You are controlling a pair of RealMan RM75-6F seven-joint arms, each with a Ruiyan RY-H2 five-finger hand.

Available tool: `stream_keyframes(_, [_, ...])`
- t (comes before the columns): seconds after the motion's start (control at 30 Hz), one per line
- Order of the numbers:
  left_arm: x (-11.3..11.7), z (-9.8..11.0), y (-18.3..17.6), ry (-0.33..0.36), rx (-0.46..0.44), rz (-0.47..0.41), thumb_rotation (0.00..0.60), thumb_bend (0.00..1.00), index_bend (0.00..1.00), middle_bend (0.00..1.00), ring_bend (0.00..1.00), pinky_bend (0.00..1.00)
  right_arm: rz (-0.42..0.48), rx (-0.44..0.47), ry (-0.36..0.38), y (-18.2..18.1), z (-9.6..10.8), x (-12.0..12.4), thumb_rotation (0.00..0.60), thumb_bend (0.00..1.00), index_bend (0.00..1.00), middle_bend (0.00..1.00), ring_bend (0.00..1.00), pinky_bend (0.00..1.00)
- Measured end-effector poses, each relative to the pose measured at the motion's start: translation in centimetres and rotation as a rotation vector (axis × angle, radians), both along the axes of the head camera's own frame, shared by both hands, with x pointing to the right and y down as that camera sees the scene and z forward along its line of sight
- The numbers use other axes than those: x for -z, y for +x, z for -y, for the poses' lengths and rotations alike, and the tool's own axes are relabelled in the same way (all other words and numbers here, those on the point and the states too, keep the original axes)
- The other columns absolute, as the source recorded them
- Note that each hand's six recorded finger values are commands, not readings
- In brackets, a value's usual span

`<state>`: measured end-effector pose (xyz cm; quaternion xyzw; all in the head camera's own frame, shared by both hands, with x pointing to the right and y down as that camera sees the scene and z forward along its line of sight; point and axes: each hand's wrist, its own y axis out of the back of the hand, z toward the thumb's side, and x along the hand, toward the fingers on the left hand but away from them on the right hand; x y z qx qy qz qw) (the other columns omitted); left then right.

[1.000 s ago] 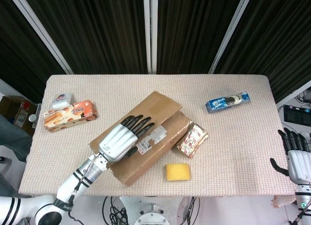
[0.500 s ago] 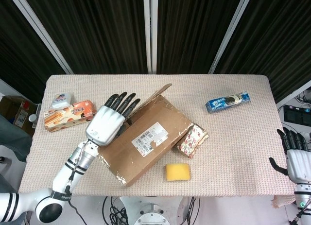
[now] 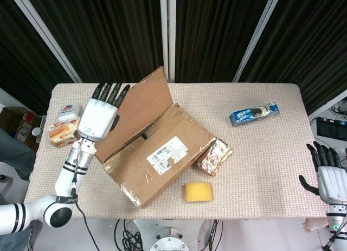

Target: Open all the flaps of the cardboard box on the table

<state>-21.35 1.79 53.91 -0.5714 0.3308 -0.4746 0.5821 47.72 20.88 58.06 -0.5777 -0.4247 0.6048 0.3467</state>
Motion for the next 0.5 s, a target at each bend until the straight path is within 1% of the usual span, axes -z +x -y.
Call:
stream_keyframes(0.07, [0.0, 0.7, -0.9, 0.055, 0.041, 0.002, 0.600, 0.32, 0.00, 0.01, 0.07, 0.16, -0.002, 0.000, 0.000, 0.0, 0.0, 0.1, 0.600, 0.20, 0.00, 0.00, 0.00, 0.00])
stream_keyframes(0.1, [0.1, 1.2, -1.6, 0.089, 0.073, 0.001, 0.600, 0.30, 0.00, 0.01, 0.07, 0.16, -0.002, -0.001, 0.000, 0.0, 0.0, 0.1, 0.600, 0.20, 0.00, 0.00, 0.00, 0.00])
stream_keyframes(0.17, [0.1, 1.6, -2.6, 0.127, 0.122, -0.008, 0.600, 0.22, 0.00, 0.02, 0.07, 0.16, -0.002, 0.003, 0.001, -0.1, 0.1, 0.1, 0.600, 0.20, 0.00, 0.00, 0.00, 0.00])
stream_keyframes(0.2, [0.1, 1.8, -3.1, 0.134, 0.149, -0.018, 0.600, 0.16, 0.00, 0.03, 0.07, 0.16, -0.001, 0.007, 0.003, -0.2, 0.2, 0.2, 0.600, 0.20, 0.00, 0.00, 0.00, 0.00])
stream_keyframes(0.27, [0.0, 1.9, -3.8, 0.116, 0.184, -0.048, 0.600, 0.08, 0.00, 0.03, 0.07, 0.16, 0.006, 0.026, 0.014, -0.5, 0.5, 0.3, 0.600, 0.20, 0.00, 0.00, 0.00, 0.00])
stream_keyframes(0.3, [-0.1, 1.7, -4.2, 0.089, 0.208, -0.077, 0.600, 0.06, 0.00, 0.04, 0.07, 0.16, 0.010, 0.037, 0.021, -0.8, 0.6, 0.4, 0.600, 0.20, 0.00, 0.00, 0.00, 0.00])
stream_keyframes(0.4, [-0.2, 1.2, -5.6, 0.012, 0.267, -0.157, 0.600, 0.05, 0.01, 0.10, 0.07, 0.16, 0.033, 0.093, 0.053, -1.9, 1.4, 1.1, 0.600, 0.18, 0.00, 0.00, 0.00, 0.00])
stream_keyframes(0.43, [-0.3, 1.0, -6.1, -0.011, 0.281, -0.177, 0.600, 0.05, 0.01, 0.12, 0.07, 0.16, 0.046, 0.124, 0.069, -2.6, 1.9, 1.4, 0.600, 0.19, 0.00, 0.00, 0.00, 0.00])
stream_keyframes(0.5, [-0.5, 0.4, -7.6, -0.063, 0.314, -0.215, 0.600, 0.03, 0.03, 0.13, 0.07, 0.16, 0.076, 0.178, 0.094, -3.8, 2.7, 2.1, 0.600, 0.26, 0.00, 0.00, 0.00, 0.00])
